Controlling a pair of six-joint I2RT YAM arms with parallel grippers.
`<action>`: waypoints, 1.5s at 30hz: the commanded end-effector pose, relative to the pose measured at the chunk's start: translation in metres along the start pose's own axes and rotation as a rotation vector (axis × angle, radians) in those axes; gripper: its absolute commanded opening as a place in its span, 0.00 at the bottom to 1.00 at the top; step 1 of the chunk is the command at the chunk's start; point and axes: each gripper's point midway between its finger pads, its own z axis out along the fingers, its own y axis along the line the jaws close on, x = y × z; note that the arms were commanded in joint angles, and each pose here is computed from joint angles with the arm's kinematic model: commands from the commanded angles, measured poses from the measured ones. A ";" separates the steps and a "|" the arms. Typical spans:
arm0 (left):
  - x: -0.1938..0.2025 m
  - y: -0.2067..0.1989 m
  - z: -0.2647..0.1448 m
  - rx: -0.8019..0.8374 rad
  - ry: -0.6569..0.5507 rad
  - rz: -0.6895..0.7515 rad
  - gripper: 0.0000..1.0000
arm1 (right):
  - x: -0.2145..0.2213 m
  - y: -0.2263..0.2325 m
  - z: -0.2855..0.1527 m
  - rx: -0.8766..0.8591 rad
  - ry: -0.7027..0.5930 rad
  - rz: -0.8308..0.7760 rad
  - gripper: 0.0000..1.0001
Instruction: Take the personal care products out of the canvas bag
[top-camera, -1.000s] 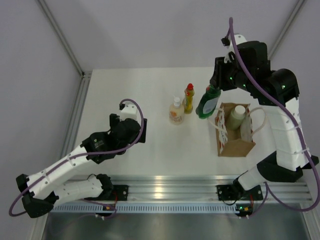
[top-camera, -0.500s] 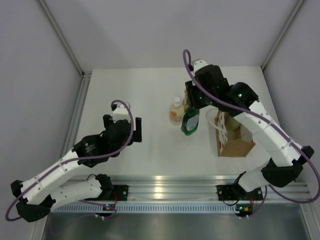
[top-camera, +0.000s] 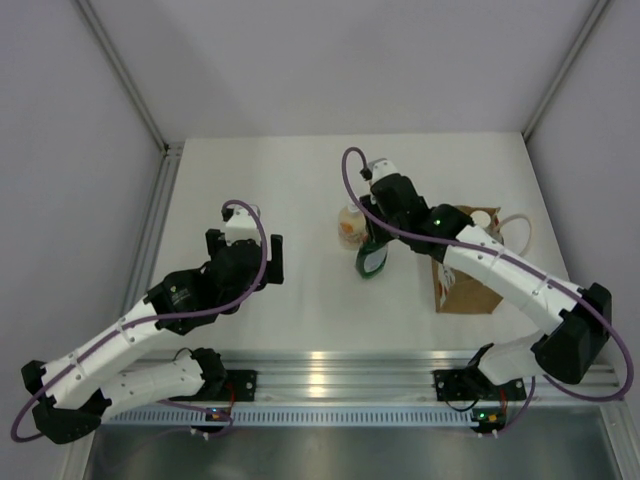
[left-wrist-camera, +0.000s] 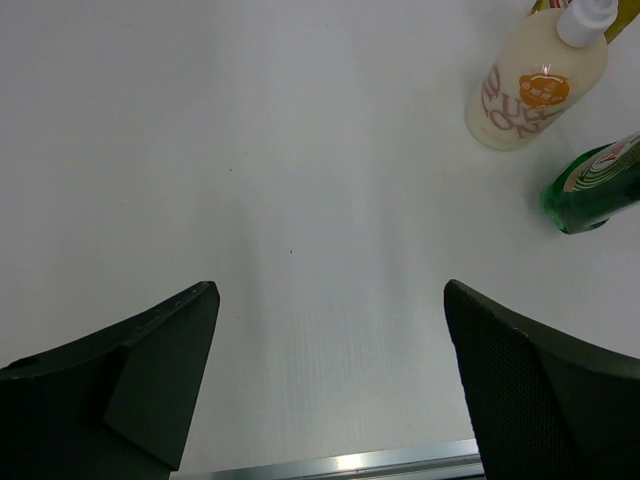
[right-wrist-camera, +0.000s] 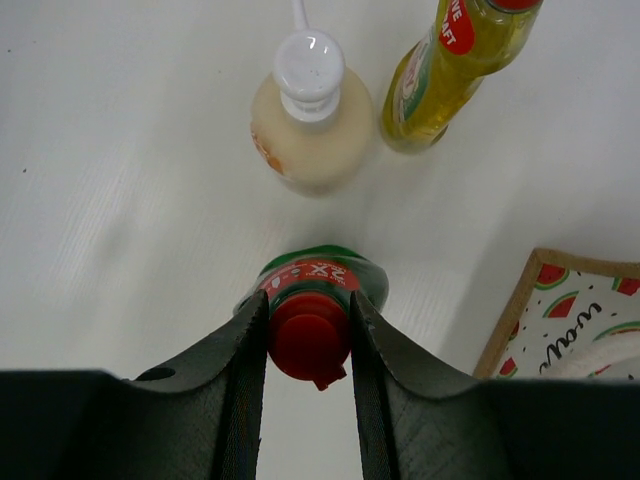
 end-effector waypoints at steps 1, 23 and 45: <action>-0.002 0.001 0.000 -0.006 -0.008 -0.015 0.98 | -0.066 0.015 -0.008 -0.043 -0.268 0.079 0.00; 0.001 -0.002 0.003 -0.003 0.007 0.003 0.98 | -0.027 0.032 0.008 -0.108 -0.145 0.036 0.74; 0.007 -0.005 0.015 -0.025 0.051 0.035 0.98 | 0.013 -0.187 -0.076 0.525 -0.157 0.408 0.87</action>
